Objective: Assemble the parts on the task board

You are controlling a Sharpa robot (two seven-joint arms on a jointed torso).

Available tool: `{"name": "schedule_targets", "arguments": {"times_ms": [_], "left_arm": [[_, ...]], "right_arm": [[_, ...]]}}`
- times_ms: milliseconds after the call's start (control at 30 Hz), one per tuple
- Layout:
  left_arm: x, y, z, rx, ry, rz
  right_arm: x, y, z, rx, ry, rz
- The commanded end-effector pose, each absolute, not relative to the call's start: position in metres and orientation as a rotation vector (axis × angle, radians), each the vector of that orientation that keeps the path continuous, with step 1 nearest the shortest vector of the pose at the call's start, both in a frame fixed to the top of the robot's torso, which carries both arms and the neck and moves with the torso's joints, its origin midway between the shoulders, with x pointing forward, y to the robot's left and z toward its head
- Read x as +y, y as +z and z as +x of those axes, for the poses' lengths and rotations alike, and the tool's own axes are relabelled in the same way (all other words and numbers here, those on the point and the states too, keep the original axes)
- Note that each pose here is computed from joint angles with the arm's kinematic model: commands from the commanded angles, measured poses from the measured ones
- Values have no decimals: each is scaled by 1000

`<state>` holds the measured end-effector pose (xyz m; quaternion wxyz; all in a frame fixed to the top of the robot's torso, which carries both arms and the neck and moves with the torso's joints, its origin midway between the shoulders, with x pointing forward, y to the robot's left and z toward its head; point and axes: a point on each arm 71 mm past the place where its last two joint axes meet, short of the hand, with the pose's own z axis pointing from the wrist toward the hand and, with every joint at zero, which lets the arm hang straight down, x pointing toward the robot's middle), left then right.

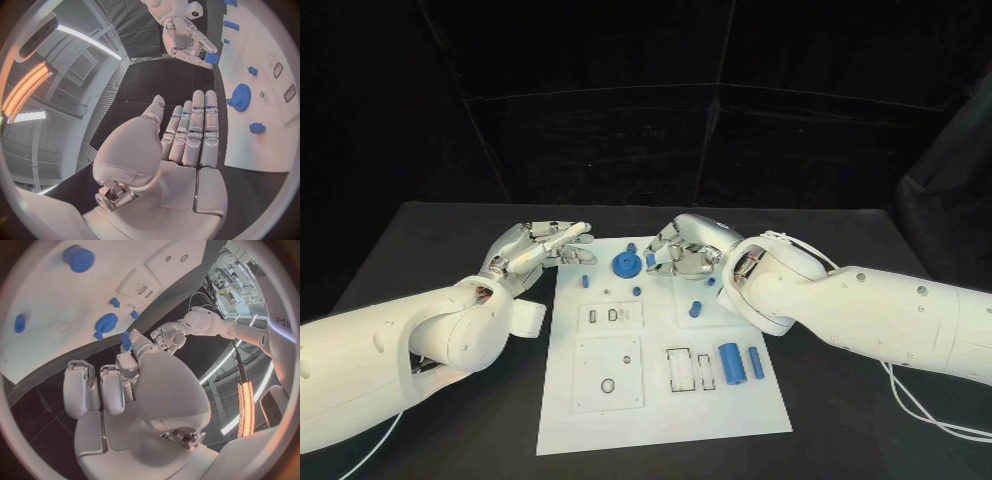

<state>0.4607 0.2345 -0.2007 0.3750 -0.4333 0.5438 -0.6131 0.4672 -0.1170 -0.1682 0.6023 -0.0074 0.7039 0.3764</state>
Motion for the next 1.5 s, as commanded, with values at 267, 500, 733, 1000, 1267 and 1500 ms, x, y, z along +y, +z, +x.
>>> {"name": "schedule_targets", "arguments": {"times_ms": [267, 500, 733, 1000, 1267, 1500], "left_arm": [[237, -197, 465, 1377, -1578, -1120], [236, -197, 466, 1375, -1578, -1118], [235, -197, 467, 1377, -1580, -1118], [234, -197, 467, 1379, -1581, -1118], [234, -198, 467, 1381, -1581, -1119], [233, -198, 467, 1383, -1581, -1119]], "right_arm": [[-80, -198, 456, 1719, 758, -144], [-66, -217, 448, 1754, 749, -178], [-59, -222, 444, 1758, 753, -201], [-57, -224, 442, 1775, 749, -221], [-57, -225, 440, 1790, 744, -233], [-57, -228, 440, 1813, 727, -252]]}}
